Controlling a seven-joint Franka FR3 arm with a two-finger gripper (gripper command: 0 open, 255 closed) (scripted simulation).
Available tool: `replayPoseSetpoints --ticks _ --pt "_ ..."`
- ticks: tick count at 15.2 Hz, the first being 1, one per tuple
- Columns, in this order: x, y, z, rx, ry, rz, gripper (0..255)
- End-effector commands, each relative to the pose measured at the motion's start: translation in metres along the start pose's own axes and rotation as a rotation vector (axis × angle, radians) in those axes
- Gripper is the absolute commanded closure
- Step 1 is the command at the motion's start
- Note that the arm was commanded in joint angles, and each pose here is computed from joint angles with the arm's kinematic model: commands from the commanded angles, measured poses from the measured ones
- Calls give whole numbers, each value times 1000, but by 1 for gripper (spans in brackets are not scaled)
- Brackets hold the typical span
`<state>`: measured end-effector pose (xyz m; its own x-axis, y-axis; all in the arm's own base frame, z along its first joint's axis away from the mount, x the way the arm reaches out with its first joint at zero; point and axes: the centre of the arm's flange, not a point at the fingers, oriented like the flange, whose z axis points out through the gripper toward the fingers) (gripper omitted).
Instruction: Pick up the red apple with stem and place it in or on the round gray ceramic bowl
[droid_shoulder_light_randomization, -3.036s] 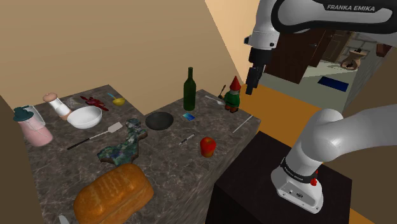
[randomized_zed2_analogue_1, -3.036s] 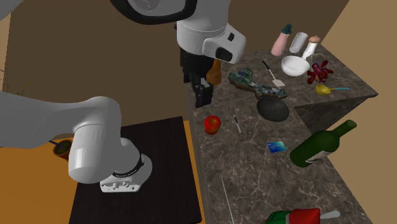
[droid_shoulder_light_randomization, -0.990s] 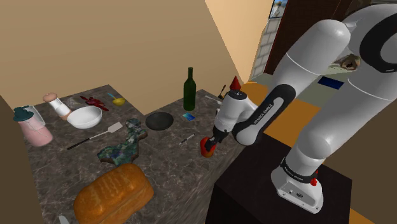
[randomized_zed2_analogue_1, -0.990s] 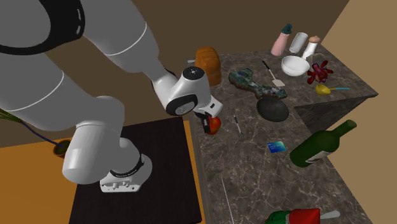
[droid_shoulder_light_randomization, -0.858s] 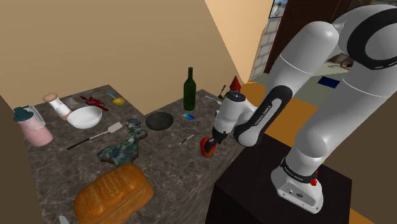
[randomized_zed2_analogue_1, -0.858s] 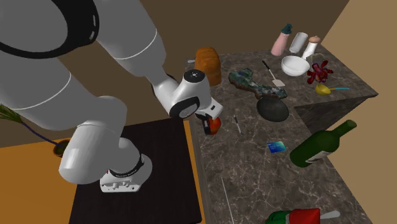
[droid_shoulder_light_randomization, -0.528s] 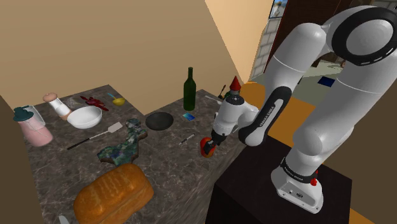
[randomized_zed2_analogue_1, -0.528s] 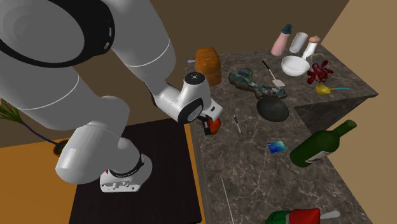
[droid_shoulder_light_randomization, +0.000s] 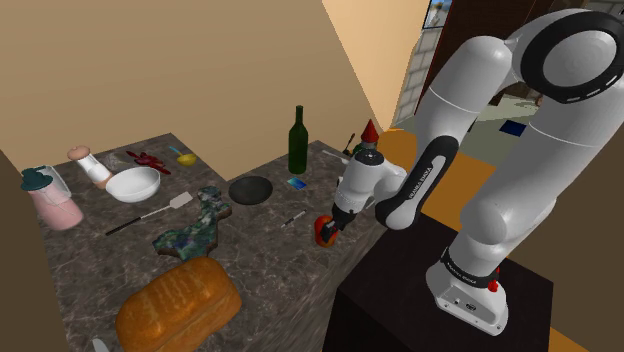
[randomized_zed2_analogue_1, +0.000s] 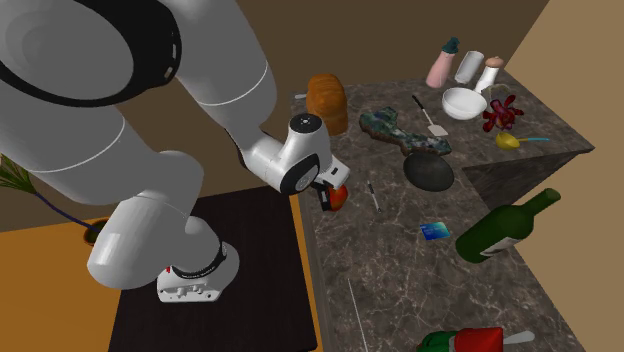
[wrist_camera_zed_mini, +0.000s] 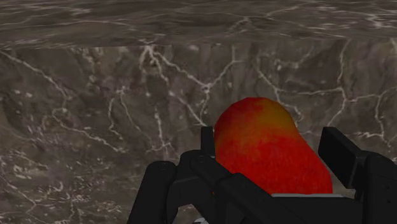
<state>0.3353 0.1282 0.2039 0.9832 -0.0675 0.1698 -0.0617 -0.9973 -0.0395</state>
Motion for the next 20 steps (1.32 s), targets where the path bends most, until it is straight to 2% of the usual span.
replayPoseSetpoints --ticks 1,6,20 --pt "0 0 0 0 -1 1 255" --pt "0 0 0 0 -1 1 255" --pt "12 -3 -73 0 -1 1 255"
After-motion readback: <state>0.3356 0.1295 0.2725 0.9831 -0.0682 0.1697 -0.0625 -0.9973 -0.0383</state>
